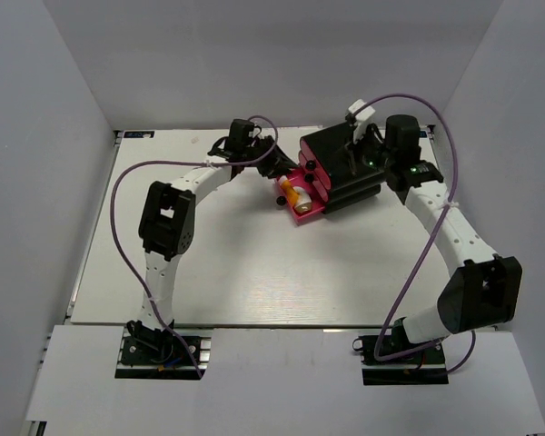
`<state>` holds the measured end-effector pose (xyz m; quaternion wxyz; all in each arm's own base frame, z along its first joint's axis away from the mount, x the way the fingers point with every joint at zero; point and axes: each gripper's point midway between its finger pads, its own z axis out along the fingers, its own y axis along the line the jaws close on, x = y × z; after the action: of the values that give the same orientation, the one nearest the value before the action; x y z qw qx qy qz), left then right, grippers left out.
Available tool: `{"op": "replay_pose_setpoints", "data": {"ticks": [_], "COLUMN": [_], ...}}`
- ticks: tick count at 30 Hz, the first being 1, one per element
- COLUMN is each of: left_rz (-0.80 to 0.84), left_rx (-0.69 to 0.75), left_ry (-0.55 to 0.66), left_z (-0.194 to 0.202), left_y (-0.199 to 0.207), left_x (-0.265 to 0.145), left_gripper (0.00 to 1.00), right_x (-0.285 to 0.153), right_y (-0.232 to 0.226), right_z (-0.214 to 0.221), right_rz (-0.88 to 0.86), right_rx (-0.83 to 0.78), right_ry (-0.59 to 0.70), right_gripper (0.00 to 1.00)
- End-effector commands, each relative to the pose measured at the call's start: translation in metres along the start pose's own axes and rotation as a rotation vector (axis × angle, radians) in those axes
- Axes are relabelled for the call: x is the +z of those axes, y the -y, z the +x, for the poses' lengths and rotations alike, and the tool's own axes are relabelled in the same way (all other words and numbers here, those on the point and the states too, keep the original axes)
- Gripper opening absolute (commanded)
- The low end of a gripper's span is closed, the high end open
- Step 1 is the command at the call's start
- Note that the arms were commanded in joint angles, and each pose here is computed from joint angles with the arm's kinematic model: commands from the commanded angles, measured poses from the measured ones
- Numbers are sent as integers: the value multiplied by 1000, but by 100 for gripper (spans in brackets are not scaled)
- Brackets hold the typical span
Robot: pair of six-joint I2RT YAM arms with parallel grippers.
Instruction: Organize the makeup
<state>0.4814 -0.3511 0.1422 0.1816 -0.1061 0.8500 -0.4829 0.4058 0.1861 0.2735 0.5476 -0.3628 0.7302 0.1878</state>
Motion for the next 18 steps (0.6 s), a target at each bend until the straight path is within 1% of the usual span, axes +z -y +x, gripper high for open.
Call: {"op": "replay_pose_setpoints", "data": {"ticks": [1,2,3,4,5,6,7,8,9,10,11,12,14,15,17,18], "left_rz": [56,59,29,27,18,15,-17,-20,-15,-40,-47,-50,-66,-74,-85,-90], "left_rx": [109,119,97,102,100,101,78,70,71,49,44,39,25,16,10,7], "left_ry": [122,133,124,123,124,138,120,117,126,108,104,104,94,89,86,77], "left_z": [-25,-23,-18,-13,-9,-8,5,11,14,25,28,30,35,36,35,39], "left_y": [48,53,35,31,25,24,1,-4,-5,-21,-25,-28,-39,-44,-49,-51], "left_x": [-53,-61,-63,-65,-67,-77,-74,-76,-80,-79,-79,-79,-77,-74,-70,-66], "left_gripper": [30,21,15,11,9,9,10,18,25,31,43,48,58,59,61,61], "right_x": [-11,-12,-11,-5,-10,-8,-3,-6,4,3,-4,1,-2,0,2,3], "right_y": [52,59,64,73,86,88,98,106,112,119,132,137,147,151,155,160], "right_z": [-39,-34,-34,-35,-34,-27,-30,-19,-8,-14,-8,1,2,10,11,20], "right_rz": [147,146,143,136,131,117,107,89,73,66,72,66,67,66,53,58], "right_rx": [125,190,222,249,281,336,357,401,430,457,484,505,502,513,507,522], "right_ry": [91,78,73,70,71,44,41,10,-17,-6,-3,-10,-3,-15,-11,-23], "right_gripper": [0,0,0,0,5,25,43,63,67,72,72,72,72,71,70,70]}}
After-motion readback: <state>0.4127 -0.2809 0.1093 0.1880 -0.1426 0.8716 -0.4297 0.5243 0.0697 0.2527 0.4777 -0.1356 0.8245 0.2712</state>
